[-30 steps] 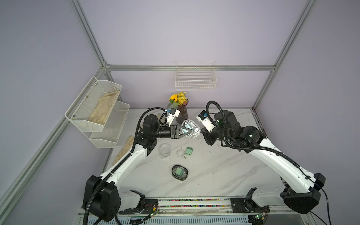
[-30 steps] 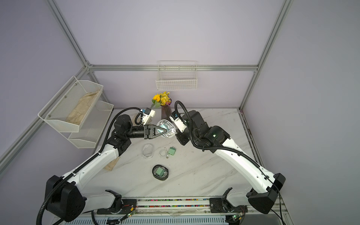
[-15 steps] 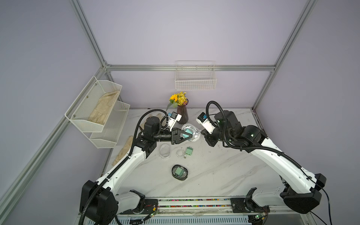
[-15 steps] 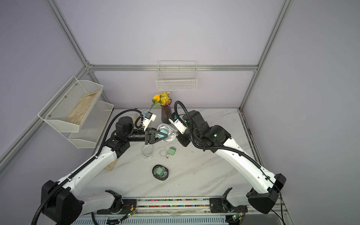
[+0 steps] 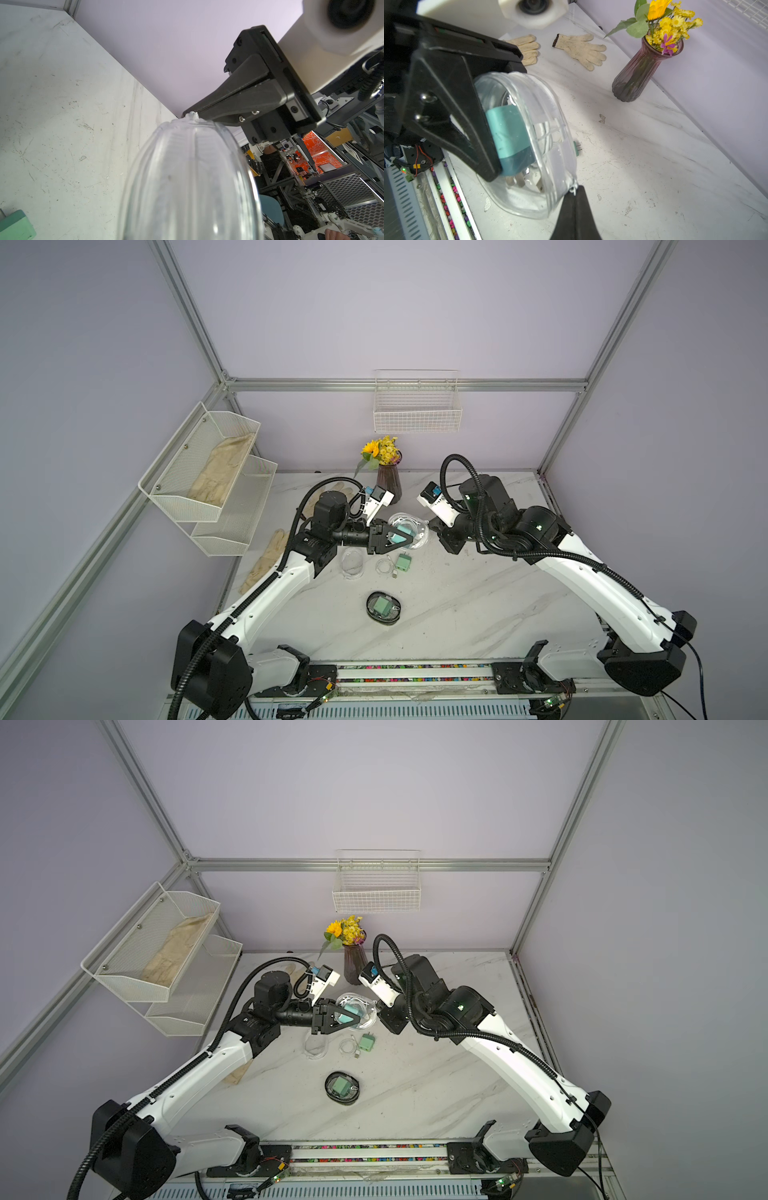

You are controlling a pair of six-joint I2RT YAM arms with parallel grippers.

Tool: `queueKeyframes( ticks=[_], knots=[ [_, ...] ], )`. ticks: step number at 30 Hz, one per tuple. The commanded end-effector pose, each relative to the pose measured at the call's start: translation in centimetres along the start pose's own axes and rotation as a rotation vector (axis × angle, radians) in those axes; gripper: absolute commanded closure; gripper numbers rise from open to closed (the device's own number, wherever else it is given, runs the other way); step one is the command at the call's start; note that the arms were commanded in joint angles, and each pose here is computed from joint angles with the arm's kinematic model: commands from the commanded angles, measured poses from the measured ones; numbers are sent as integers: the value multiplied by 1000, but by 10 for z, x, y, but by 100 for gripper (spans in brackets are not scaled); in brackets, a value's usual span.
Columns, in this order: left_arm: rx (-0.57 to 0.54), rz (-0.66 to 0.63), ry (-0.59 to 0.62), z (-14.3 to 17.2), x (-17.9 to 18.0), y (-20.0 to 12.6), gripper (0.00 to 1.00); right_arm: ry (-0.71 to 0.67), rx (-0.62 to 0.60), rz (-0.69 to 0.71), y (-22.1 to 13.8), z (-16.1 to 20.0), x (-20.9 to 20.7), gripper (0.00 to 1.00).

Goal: Pack away charging kits
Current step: Zip the zipper on the storage bag.

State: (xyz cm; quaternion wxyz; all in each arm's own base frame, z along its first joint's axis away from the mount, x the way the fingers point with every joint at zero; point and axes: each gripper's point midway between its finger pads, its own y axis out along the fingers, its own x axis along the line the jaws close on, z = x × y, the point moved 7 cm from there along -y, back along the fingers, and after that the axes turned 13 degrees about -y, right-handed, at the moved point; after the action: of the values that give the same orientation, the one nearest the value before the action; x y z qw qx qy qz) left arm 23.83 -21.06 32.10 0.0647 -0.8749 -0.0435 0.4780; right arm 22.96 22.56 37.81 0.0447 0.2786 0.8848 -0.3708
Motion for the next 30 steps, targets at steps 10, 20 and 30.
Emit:
queueKeyframes(
  ticks=[10,20,30],
  knots=[
    [235,1,-75,26,-1,21,100,-54,-126,117,-26,-34,-6,100],
    [298,-19,-92,38,7,36,100,-84,-221,54,-27,-51,10,100],
    [232,11,-86,25,0,34,100,0,-100,145,-21,-29,3,80]
  ],
)
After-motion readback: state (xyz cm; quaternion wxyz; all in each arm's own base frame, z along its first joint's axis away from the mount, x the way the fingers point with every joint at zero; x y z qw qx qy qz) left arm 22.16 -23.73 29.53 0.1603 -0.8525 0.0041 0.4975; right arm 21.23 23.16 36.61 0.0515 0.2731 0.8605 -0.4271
